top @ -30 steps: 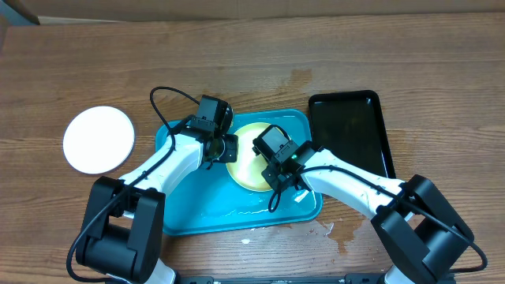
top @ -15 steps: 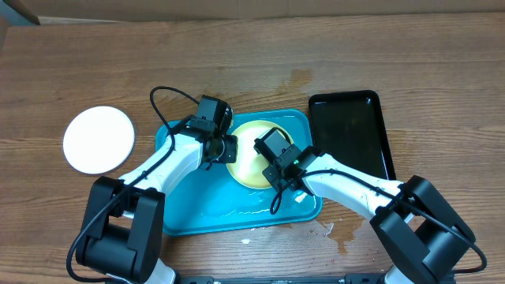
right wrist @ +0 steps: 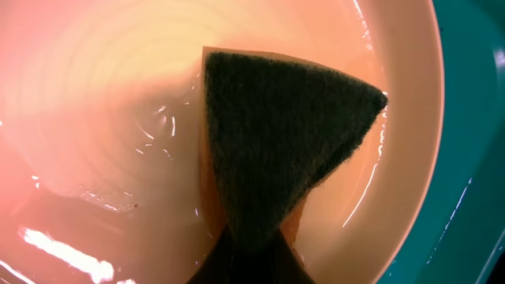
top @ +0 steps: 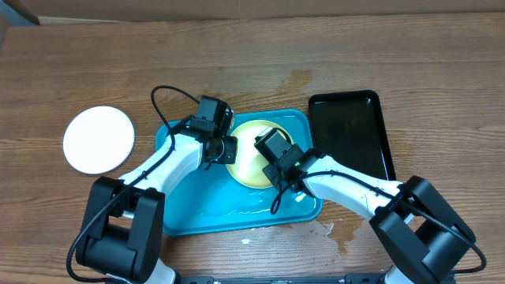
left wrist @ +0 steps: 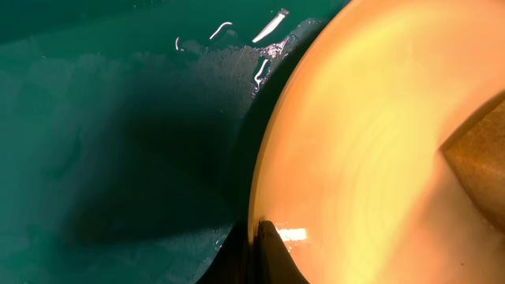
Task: Clean dirty plates on tray and stack at the side
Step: 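Scrub the yellow plate with the sponge while the left gripper holds it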
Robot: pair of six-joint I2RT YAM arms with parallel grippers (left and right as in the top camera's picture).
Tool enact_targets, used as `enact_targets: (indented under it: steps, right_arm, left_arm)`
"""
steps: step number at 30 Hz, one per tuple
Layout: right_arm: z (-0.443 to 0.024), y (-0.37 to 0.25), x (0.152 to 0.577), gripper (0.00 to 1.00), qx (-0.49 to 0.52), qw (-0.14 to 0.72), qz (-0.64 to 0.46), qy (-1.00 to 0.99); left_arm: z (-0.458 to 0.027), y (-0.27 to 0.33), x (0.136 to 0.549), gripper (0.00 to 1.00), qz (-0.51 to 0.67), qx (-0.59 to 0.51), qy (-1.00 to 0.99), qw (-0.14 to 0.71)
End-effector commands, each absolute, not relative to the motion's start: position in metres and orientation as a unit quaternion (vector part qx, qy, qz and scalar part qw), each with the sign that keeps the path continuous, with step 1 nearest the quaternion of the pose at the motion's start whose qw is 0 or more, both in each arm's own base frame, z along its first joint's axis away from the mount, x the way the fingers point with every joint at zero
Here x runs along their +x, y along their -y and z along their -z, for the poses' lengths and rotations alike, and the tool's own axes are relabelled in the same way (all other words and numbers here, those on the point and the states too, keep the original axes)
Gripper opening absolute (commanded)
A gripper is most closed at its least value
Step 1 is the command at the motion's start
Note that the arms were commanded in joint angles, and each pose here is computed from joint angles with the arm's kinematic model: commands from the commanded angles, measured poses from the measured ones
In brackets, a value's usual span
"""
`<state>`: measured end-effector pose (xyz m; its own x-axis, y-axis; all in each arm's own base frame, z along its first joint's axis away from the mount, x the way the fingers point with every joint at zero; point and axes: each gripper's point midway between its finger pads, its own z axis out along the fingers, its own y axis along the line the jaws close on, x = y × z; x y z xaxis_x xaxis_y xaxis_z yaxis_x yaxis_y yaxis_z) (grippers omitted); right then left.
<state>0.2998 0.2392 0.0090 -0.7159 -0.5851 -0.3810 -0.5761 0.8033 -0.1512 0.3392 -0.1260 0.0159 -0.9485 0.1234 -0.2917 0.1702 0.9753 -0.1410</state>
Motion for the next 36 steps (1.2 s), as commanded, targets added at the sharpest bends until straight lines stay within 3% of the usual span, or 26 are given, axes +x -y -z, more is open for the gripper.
enact_targets:
  steps: [1, 36]
  right_arm:
    - [0.004, -0.226, 0.301, 0.04, -0.305, 0.2, 0.029, -0.931]
    - [0.006, -0.228, 0.334, 0.04, -0.323, 0.215, -0.08, -0.918]
  left_arm:
    - [-0.012, 0.123, 0.334, 0.04, 0.078, 0.096, -0.983, 0.135]
    - [-0.01, 0.122, 0.329, 0.04, 0.077, 0.096, -0.985, 0.123]
